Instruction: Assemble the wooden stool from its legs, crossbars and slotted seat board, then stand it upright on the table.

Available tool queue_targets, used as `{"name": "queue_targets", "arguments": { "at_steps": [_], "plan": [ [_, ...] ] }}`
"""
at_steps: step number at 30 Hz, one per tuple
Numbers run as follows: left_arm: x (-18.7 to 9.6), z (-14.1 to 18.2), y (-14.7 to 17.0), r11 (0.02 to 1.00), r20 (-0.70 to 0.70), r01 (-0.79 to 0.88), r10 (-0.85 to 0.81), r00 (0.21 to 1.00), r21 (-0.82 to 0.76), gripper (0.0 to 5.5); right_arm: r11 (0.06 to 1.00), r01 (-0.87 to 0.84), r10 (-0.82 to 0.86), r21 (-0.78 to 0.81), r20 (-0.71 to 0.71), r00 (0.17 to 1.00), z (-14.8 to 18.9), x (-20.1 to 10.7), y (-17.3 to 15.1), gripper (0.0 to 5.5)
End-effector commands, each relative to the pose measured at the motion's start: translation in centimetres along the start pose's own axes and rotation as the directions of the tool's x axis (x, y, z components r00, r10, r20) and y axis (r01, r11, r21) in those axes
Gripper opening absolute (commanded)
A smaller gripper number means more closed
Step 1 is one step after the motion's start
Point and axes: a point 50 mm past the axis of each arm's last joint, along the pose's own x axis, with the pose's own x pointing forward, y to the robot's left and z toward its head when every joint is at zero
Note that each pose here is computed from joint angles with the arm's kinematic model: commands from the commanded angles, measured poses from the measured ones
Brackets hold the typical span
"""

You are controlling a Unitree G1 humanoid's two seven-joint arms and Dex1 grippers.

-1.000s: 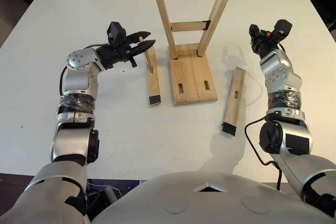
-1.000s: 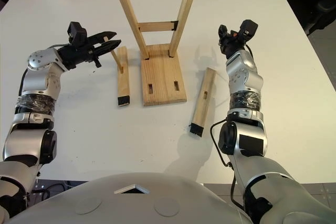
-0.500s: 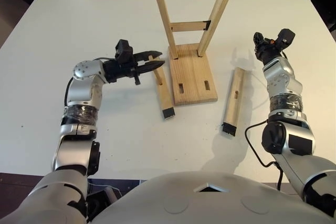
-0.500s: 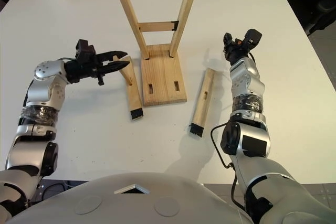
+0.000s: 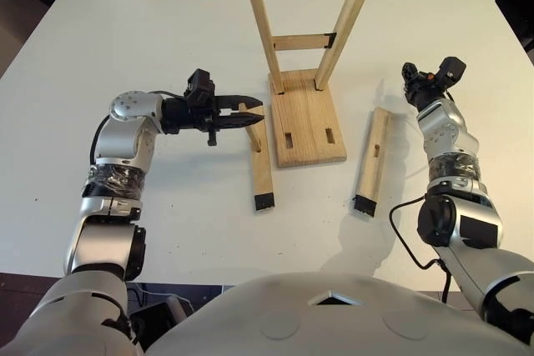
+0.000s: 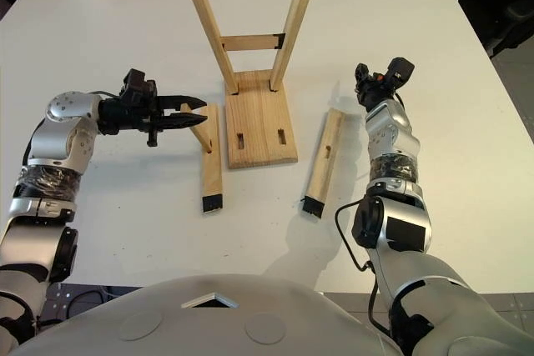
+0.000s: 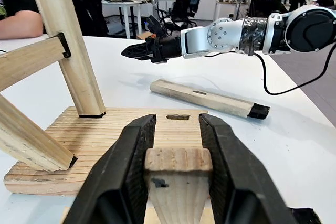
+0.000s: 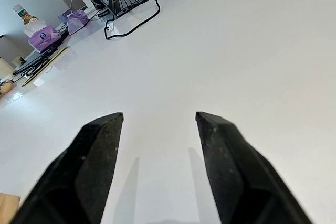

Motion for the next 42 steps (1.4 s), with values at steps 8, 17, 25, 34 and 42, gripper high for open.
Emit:
{"name": "queue_targets", "arguments": {
  "at_steps": [8, 17, 25, 34, 42],
  "plan": [
    [0.8, -4.4, -0.2, 0.997, -0.353, 0.060, -0.076, 0.932, -0.055, 1.30, 0.996, 0.092, -0.092, 0.010, -0.033, 0.995, -2.8, -1.0, -1.3, 2.54],
    [0.7, -5.1, 0.5, 0.994, -0.427, 0.087, -0.107, 0.898, -0.067, 1.30, 0.989, 0.143, -0.141, 0.039, -0.038, 0.989, -4.1, -1.1, -1.0, 2.54],
    [-0.2, -4.8, 2.0, 1.000, -0.443, 0.008, -0.017, 0.897, -0.024, 1.30, 0.984, 0.171, -0.170, 0.052, -0.035, 0.985, -4.3, -1.0, -1.1, 2.54],
    [-2.2, 0.8, 1.9, 0.962, -0.254, -0.198, 0.242, 0.936, 0.188, 2.18, 0.960, 0.275, -0.274, 0.051, -0.018, 0.961, -4.4, -1.5, -3.2, 2.54],
    [-4.4, 0.2, -3.4, 0.868, -0.155, -0.477, 0.495, 0.855, 0.142, 2.21, 0.949, 0.315, -0.314, 0.023, -0.028, 0.949, -5.2, -2.4, -4.6, 2.54]
  ]
}}
